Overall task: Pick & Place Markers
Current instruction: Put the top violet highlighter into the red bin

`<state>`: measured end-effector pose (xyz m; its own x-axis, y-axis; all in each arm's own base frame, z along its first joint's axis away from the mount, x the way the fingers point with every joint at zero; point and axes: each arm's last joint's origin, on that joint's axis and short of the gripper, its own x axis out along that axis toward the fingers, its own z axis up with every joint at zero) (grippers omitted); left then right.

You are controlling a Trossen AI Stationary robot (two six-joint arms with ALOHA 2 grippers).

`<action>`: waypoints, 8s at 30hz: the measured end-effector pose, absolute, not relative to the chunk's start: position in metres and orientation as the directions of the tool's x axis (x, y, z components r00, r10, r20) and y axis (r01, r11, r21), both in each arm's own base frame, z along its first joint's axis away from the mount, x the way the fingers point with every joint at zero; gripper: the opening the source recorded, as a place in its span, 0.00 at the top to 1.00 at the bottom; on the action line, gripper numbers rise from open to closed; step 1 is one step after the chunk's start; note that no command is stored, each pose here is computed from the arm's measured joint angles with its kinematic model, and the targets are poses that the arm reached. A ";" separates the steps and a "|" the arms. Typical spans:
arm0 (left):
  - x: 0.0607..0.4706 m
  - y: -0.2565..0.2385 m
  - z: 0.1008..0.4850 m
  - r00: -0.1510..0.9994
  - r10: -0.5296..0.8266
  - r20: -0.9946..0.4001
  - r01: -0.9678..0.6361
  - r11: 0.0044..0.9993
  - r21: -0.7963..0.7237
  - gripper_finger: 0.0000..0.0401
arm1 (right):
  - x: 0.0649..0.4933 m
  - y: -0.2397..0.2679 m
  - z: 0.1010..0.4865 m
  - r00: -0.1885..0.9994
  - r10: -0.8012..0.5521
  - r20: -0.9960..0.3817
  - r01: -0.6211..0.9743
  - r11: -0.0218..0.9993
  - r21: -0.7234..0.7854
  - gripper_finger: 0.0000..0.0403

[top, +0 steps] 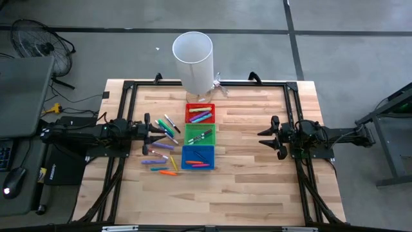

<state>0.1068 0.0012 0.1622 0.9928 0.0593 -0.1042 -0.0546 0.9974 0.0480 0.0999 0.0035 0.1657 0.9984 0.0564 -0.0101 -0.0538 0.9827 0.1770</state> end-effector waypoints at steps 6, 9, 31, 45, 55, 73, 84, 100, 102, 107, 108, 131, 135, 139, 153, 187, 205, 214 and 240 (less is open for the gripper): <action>0.107 0.001 0.166 0.996 0.063 -0.063 -0.073 0.982 -0.172 0.79 | 0.100 0.004 0.166 0.998 0.057 -0.010 -0.054 0.983 0.176 0.63; 0.107 0.002 0.168 0.993 0.097 -0.063 -0.109 0.968 -0.226 0.79 | 0.100 0.004 0.166 0.998 0.057 -0.010 -0.054 0.983 0.176 0.63; 0.103 0.009 0.219 0.916 0.323 -0.239 -0.376 0.898 -0.227 0.52 | 0.100 0.004 0.166 0.998 0.056 -0.010 -0.054 0.983 0.176 0.63; 0.138 0.005 0.262 0.774 0.196 -0.602 -0.337 0.933 -0.130 0.42 | 0.100 0.004 0.166 0.998 0.056 -0.010 -0.054 0.983 0.175 0.63; 0.156 0.004 0.262 0.527 0.180 -0.831 -0.351 0.936 -0.019 0.42 | 0.100 0.004 0.166 0.998 0.057 -0.010 -0.054 0.983 0.175 0.63; 0.191 0.025 0.215 0.243 -0.070 -0.968 -0.226 0.966 -0.126 0.42 | 0.100 0.004 0.166 0.998 0.056 -0.010 -0.054 0.983 0.175 0.63; 0.207 0.018 0.197 0.183 -0.068 -0.981 -0.033 0.997 -0.075 0.42 | 0.100 0.004 0.166 0.998 0.056 -0.010 -0.054 0.983 0.176 0.63; 0.210 0.007 0.181 0.180 0.025 -0.983 0.120 0.992 0.047 0.42 | 0.100 0.004 0.166 0.998 0.056 -0.010 -0.054 0.983 0.177 0.63; 0.212 0.007 0.178 0.170 0.014 -0.985 0.141 0.989 0.038 0.42 | 0.100 0.004 0.166 0.998 0.057 -0.010 -0.054 0.983 0.175 0.63; 0.217 0.007 0.171 0.157 0.008 -0.988 0.145 0.989 0.031 0.42 | 0.100 0.004 0.166 0.998 0.056 -0.010 -0.054 0.983 0.176 0.63; 0.217 0.007 0.171 0.159 0.008 -0.987 0.145 0.989 0.031 0.42 | 0.100 0.004 0.166 0.998 0.056 -0.010 -0.054 0.983 0.177 0.63; 0.217 -0.005 0.136 0.140 0.019 -0.990 0.195 0.980 0.046 0.42 | 0.100 0.004 0.166 0.998 0.056 -0.010 -0.054 0.983 0.175 0.63; 0.216 -0.005 0.135 0.138 0.020 -0.990 0.194 0.980 0.047 0.44 | 0.100 0.004 0.166 0.998 0.057 -0.010 -0.054 0.983 0.175 0.63; 0.215 -0.005 0.134 0.138 0.020 -0.990 0.195 0.980 0.047 0.52 | 0.100 0.004 0.166 0.998 0.057 -0.010 -0.054 0.983 0.175 0.63; 0.217 -0.005 0.134 0.152 0.020 -0.988 0.193 0.980 0.050 0.85 | 0.100 0.004 0.166 0.998 0.057 -0.010 -0.054 0.983 0.177 0.63; 0.244 0.001 0.240 0.359 0.224 -0.906 0.044 0.966 0.257 0.83 | 0.100 0.004 0.166 0.998 0.056 -0.010 -0.054 0.983 0.175 0.63; 0.305 0.003 0.260 0.447 0.358 -0.820 -0.008 0.918 0.397 0.83 | 0.100 0.004 0.166 0.998 0.057 -0.010 -0.054 0.983 0.176 0.63; 0.334 0.026 0.259 0.424 0.383 -0.821 -0.044 0.914 0.403 0.83 | 0.100 0.004 0.166 0.998 0.056 -0.010 -0.054 0.983 0.176 0.63; 0.376 0.094 0.219 0.312 0.351 -0.883 -0.009 0.930 0.366 0.83 | 0.100 0.004 0.166 0.998 0.057 -0.010 -0.054 0.983 0.177 0.63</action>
